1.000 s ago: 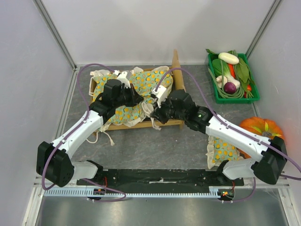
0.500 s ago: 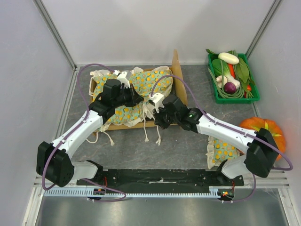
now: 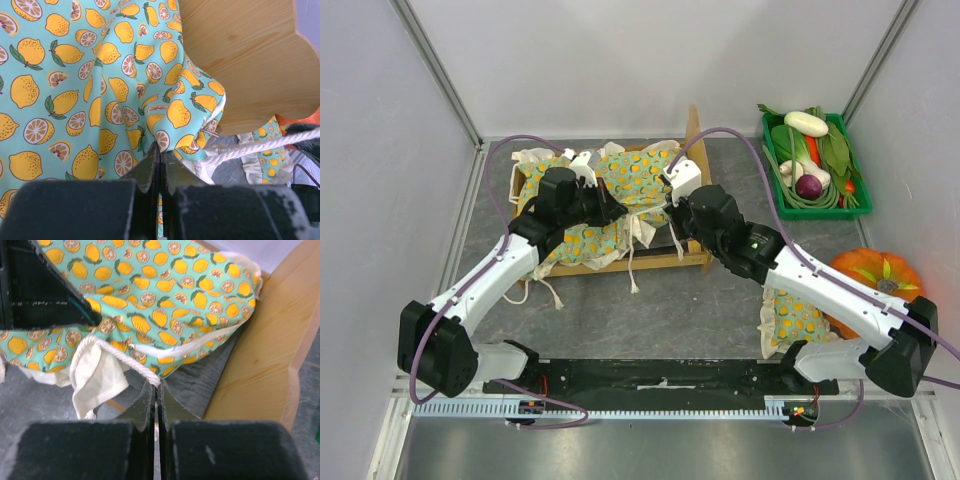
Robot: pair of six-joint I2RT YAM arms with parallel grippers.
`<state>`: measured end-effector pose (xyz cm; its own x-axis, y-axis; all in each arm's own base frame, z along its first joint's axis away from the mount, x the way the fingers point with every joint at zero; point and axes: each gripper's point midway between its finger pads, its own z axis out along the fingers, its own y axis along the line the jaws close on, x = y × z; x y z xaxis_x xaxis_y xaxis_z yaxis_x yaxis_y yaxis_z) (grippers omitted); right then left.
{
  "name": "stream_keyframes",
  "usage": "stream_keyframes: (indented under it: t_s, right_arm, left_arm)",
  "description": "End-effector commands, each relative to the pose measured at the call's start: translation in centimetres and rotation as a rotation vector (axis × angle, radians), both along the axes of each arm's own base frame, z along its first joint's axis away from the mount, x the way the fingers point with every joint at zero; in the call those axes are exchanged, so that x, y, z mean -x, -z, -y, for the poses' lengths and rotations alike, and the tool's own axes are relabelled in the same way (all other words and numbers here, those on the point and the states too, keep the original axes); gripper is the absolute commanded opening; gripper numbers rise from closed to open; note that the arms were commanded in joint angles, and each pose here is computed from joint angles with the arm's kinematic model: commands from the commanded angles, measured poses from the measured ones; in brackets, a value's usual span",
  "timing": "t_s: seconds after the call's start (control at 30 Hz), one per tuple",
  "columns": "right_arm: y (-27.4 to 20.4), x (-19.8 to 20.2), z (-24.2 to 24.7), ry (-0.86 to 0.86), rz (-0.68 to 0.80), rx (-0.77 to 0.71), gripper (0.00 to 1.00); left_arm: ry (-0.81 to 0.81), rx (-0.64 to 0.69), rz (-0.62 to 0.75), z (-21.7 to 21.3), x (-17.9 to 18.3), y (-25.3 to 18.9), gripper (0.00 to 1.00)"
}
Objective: Set up the pet bed
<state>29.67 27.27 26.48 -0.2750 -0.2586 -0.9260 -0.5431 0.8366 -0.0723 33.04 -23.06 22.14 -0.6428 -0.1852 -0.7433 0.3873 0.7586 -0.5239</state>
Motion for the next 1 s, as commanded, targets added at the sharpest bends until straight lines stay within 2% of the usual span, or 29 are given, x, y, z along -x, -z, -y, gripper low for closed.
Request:
stream_keyframes:
  t_s: [0.0, 0.47, 0.8, 0.97]
  right_arm:
    - [-1.8, -2.3, 0.3, 0.076, 0.09, 0.034, 0.0]
    - [-0.6, -3.9, 0.0, 0.12, 0.124, 0.031, 0.0]
    - [3.4, -3.8, 0.0, 0.148, 0.049, 0.016, 0.0]
    - [6.4, -2.2, 0.1, 0.133, -0.038, -0.007, 0.0]
  left_arm:
    - [0.016, 0.07, 0.038, 0.7, -0.4, -1.7, 0.02]
    - [0.027, 0.091, 0.024, 1.1, -0.3, -1.6, 0.02]
    - [0.031, 0.104, 0.017, 1.3, -0.3, -1.3, 0.02]
    - [0.038, 0.108, 0.016, 1.5, -0.3, -1.5, 0.02]
